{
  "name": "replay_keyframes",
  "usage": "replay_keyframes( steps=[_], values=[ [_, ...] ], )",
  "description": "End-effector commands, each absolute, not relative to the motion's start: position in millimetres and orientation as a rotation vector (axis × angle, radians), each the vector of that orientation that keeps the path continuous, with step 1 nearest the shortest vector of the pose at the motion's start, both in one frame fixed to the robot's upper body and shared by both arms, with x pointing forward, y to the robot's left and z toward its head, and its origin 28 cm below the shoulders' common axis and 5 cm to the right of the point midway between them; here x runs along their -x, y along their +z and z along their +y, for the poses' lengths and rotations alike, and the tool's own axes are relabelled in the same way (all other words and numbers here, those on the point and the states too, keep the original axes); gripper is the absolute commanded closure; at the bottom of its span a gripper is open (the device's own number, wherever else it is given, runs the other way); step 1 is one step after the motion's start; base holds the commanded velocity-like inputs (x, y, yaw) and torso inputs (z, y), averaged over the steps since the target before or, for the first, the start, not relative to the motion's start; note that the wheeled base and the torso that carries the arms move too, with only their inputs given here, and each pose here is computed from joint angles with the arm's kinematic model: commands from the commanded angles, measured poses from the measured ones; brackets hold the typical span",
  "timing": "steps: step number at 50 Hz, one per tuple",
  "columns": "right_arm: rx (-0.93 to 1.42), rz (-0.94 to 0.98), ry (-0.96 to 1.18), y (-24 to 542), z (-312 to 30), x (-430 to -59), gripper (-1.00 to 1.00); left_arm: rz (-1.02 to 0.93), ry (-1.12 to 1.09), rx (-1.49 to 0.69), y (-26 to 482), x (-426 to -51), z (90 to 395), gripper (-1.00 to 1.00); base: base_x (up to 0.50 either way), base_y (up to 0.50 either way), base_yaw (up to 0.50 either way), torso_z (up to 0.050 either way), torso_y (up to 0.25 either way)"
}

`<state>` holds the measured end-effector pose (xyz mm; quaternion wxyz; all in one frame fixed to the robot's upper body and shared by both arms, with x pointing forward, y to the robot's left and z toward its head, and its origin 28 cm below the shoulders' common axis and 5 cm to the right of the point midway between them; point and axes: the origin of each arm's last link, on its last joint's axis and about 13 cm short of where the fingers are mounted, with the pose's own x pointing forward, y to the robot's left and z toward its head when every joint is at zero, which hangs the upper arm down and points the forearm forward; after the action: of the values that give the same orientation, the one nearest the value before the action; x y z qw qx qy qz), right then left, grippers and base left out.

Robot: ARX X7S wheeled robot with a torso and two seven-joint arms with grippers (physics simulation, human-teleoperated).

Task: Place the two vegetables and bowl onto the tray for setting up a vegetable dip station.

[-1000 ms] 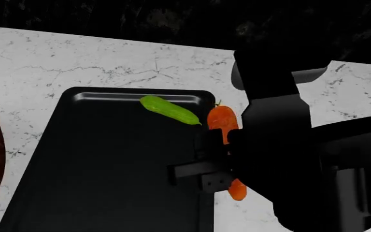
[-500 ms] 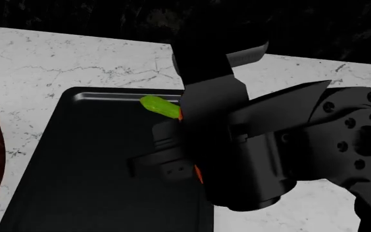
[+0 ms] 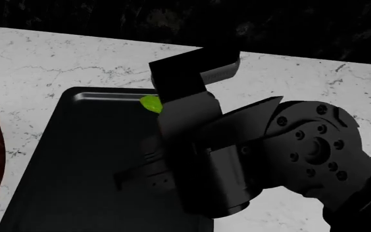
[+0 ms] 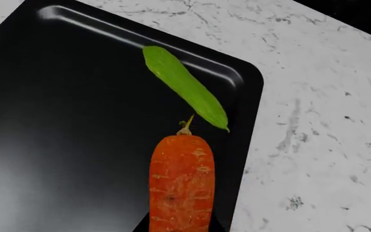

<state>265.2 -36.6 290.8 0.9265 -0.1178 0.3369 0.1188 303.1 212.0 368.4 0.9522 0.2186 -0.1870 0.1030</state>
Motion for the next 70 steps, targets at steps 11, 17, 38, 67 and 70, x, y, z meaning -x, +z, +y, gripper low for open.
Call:
replay_keyframes(
  steps=[11, 17, 38, 67, 70],
  values=[
    [0.206, 0.699, 0.311, 275.5, -29.7, -271.2, 1.00, -0.369, 0.145, -0.401, 370.4, -302.8, 209.8, -1.00, 0.00, 0.00, 0.00, 0.000, 0.000],
    [0.228, 0.694, 0.329, 274.6, -29.6, -271.1, -1.00, -0.367, 0.140, -0.400, 368.9, -303.4, 209.2, -1.00, 0.00, 0.00, 0.00, 0.000, 0.000],
    [0.210, 0.602, 0.292, 312.8, -39.0, -262.5, -1.00, -0.366, 0.145, -0.400, 369.0, -302.1, 209.5, -1.00, 0.00, 0.00, 0.00, 0.000, 0.000],
    [0.144, 0.414, 0.232, 359.1, -115.8, -230.8, -1.00, -0.108, -0.017, -0.452, 402.7, -223.5, 244.0, -1.00, 0.00, 0.00, 0.00, 0.000, 0.000],
    [0.137, 0.409, 0.216, 359.9, -120.1, -231.2, -1.00, -0.069, -0.046, -0.502, 393.8, -211.2, 245.9, -1.00, 0.00, 0.00, 0.00, 0.000, 0.000]
  ],
)
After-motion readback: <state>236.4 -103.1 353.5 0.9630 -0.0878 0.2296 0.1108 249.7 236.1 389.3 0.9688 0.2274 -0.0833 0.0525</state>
